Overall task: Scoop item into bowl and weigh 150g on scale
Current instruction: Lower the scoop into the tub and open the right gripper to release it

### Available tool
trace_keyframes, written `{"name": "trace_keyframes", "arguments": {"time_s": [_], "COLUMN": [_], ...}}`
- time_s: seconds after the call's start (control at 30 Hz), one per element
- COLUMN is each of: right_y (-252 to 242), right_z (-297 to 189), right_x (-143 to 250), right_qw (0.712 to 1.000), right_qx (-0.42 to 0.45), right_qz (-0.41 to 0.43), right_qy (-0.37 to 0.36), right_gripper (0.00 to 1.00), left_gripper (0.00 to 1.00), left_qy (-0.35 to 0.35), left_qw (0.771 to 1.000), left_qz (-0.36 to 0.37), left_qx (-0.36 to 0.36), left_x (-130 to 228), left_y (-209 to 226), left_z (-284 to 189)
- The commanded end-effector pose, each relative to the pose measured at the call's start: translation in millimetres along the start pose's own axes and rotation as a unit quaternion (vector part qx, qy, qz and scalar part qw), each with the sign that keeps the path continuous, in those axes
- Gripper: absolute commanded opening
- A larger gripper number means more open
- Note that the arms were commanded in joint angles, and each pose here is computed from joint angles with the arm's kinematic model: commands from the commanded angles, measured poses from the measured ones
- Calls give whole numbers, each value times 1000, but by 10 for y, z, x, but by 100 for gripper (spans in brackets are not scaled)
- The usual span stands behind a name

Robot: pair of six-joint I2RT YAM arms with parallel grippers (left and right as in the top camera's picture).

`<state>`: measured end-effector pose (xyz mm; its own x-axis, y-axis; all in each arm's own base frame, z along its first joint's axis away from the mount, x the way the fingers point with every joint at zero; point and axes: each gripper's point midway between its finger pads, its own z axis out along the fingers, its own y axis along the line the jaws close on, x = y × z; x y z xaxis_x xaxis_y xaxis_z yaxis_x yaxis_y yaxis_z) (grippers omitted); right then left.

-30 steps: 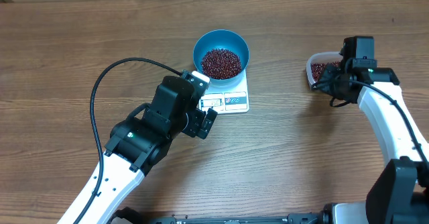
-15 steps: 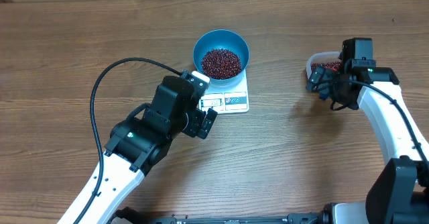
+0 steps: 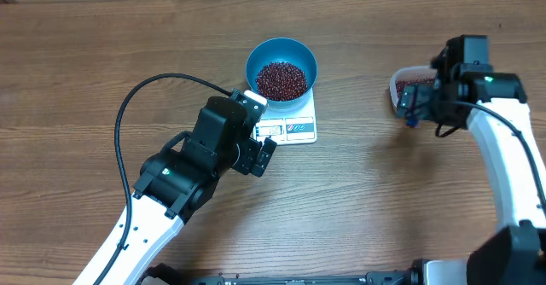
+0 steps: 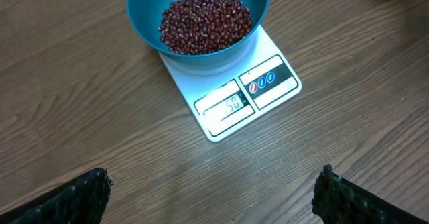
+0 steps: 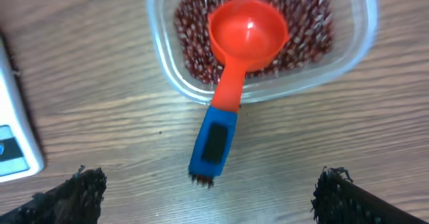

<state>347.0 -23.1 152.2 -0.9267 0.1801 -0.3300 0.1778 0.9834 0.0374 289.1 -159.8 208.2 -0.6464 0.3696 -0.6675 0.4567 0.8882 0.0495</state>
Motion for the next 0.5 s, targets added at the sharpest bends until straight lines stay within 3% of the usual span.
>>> {"name": "trace_keyframes", "arguments": {"time_s": [0.0, 0.23, 0.47], "right_y": [-18, -104, -102], "right_z": [-380, -726, -711], "right_x": [-123, -53, -52], "right_qw": [999, 996, 997], "right_qx": [2, 22, 22], "right_qz": [-32, -38, -38], "right_qy": [-44, -73, -71], "right_gripper": [100, 100, 100], "left_gripper": [100, 100, 100], "left_qy": [4, 4, 4], "left_qw": [1000, 1000, 1000], "left_qz": [-1, -1, 0], "left_qx": [-1, -1, -1], "left_x": [22, 22, 22], "left_y": [-14, -14, -14], "left_z": [24, 24, 24]}}
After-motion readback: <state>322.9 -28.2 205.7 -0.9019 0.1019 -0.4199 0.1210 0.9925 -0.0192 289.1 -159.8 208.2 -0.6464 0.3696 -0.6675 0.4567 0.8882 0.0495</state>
